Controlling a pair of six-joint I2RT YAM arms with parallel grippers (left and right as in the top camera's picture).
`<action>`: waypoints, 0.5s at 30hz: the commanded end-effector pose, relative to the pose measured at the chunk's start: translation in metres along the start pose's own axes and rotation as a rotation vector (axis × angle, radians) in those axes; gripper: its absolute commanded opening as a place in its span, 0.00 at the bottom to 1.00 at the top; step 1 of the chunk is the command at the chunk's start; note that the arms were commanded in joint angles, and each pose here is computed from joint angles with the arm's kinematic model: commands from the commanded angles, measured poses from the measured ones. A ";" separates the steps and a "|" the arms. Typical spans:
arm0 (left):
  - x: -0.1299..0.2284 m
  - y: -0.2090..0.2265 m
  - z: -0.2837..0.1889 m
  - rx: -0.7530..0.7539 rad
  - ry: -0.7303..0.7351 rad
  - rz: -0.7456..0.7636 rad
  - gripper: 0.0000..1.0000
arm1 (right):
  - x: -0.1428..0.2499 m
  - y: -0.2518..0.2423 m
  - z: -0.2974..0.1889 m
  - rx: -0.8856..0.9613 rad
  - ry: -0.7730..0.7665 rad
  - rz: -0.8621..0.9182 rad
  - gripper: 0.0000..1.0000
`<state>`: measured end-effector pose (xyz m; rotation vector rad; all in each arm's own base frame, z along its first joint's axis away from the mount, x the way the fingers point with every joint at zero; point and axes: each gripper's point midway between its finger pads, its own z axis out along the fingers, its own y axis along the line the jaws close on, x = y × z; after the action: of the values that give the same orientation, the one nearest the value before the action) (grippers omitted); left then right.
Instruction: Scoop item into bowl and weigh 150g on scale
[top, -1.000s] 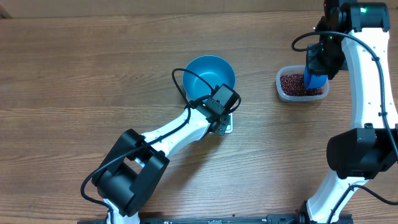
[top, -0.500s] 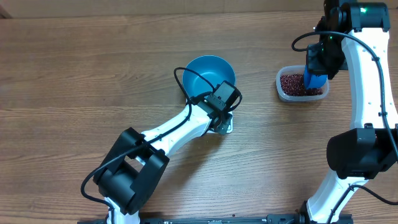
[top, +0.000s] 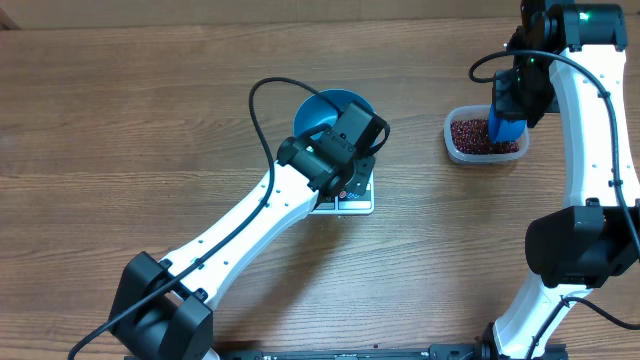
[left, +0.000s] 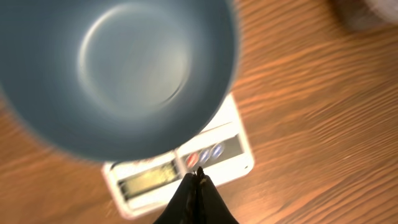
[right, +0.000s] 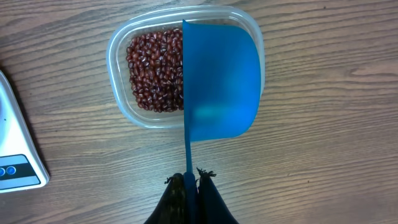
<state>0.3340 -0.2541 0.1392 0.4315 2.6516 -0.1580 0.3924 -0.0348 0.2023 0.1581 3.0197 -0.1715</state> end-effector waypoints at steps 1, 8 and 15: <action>0.014 0.026 -0.002 -0.122 0.050 -0.077 0.04 | -0.004 -0.001 -0.003 -0.004 -0.016 0.010 0.04; 0.051 0.035 -0.005 -0.075 0.236 -0.127 0.04 | -0.004 -0.001 -0.003 -0.005 -0.018 0.010 0.04; 0.052 0.029 -0.005 -0.001 0.264 -0.137 0.05 | -0.004 0.000 -0.003 -0.005 -0.020 0.010 0.04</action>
<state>0.3000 -0.2049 0.1186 0.2924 2.9211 -0.0798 0.3928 -0.0349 0.2024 0.1576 3.0182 -0.1714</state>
